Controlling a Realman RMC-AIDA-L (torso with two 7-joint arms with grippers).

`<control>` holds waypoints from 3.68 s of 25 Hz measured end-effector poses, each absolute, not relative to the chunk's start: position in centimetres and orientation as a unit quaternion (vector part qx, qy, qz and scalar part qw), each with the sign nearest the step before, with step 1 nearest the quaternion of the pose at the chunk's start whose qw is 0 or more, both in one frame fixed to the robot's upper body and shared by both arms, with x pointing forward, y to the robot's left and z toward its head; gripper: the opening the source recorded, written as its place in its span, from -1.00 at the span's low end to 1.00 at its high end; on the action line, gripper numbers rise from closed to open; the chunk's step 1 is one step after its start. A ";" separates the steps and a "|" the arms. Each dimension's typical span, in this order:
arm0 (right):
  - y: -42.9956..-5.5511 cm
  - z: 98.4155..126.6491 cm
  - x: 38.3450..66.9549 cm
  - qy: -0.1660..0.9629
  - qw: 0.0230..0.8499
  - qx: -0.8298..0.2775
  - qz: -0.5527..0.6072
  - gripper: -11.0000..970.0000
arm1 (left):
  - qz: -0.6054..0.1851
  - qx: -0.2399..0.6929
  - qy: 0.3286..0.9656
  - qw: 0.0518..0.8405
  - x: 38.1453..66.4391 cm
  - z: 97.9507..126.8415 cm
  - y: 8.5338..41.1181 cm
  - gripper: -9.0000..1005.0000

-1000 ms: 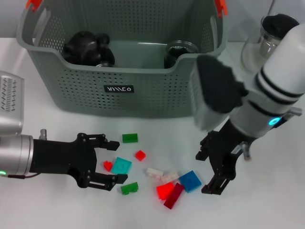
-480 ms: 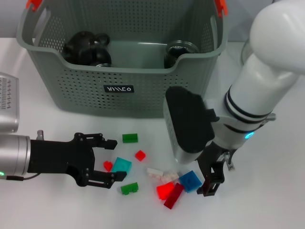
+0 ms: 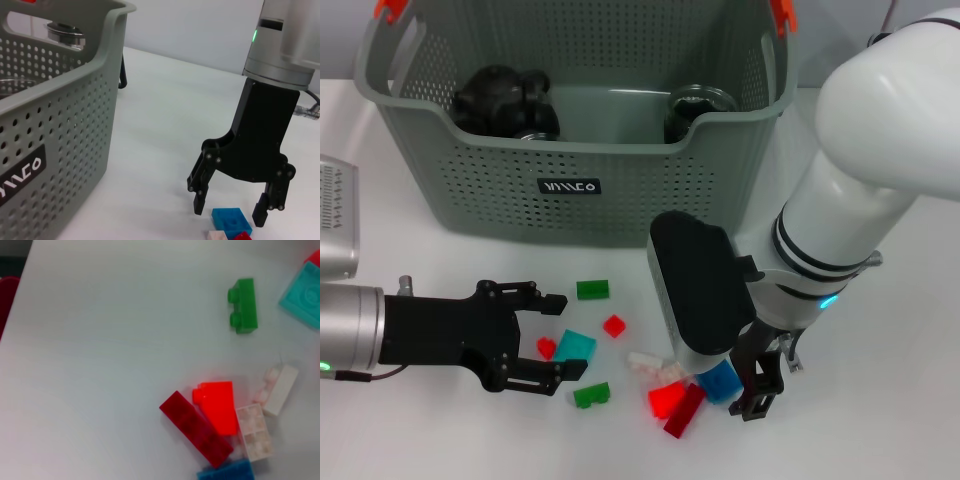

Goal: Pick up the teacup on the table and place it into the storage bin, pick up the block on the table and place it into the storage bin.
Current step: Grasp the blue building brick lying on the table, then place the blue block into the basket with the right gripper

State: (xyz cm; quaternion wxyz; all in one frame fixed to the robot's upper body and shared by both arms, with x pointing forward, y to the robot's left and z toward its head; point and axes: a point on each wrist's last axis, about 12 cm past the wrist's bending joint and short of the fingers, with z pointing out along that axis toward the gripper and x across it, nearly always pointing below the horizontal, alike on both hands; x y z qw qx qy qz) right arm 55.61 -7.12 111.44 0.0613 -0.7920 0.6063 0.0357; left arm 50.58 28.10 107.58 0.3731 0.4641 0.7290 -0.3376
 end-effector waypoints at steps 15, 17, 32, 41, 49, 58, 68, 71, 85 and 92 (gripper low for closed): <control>-6.8 110.9 55.1 0.622 0.058 -0.780 0.026 0.41 | -0.340 0.456 0.731 0.377 50.4 107.6 28.3 0.69; -6.9 110.9 55.0 0.623 0.054 -0.780 0.027 0.12 | -0.339 0.455 0.731 0.378 50.4 107.6 28.4 0.69; -9.1 115.2 55.2 0.663 0.062 -0.742 0.086 -0.07 | -0.337 0.452 0.734 0.380 50.3 107.6 28.9 0.69; -11.6 123.7 55.3 0.671 0.138 -0.709 0.166 -0.04 | -0.335 0.452 0.735 0.379 50.2 107.6 29.0 0.69; -11.6 130.8 56.9 0.645 0.284 -0.683 0.190 -0.01 | -0.331 0.457 0.737 0.371 50.2 107.5 29.1 0.69; -9.6 130.1 63.5 0.683 0.410 -0.586 0.146 0.02 | -0.330 0.462 0.734 0.373 50.5 107.7 29.0 0.69; -10.0 125.3 68.6 0.763 0.408 -0.497 0.065 0.05 | -0.327 0.462 0.735 0.374 50.5 107.8 29.1 0.69; -10.6 124.8 68.9 0.781 0.400 -0.477 0.048 0.06 | -0.327 0.462 0.735 0.374 50.5 107.8 29.1 0.69; -11.3 124.1 68.8 0.799 0.383 -0.461 0.048 0.11 | -0.329 0.456 0.738 0.372 50.3 107.5 29.2 0.69; -11.5 124.7 69.0 0.798 0.396 -0.452 0.049 0.32 | -0.330 0.454 0.740 0.371 50.1 107.4 29.3 0.69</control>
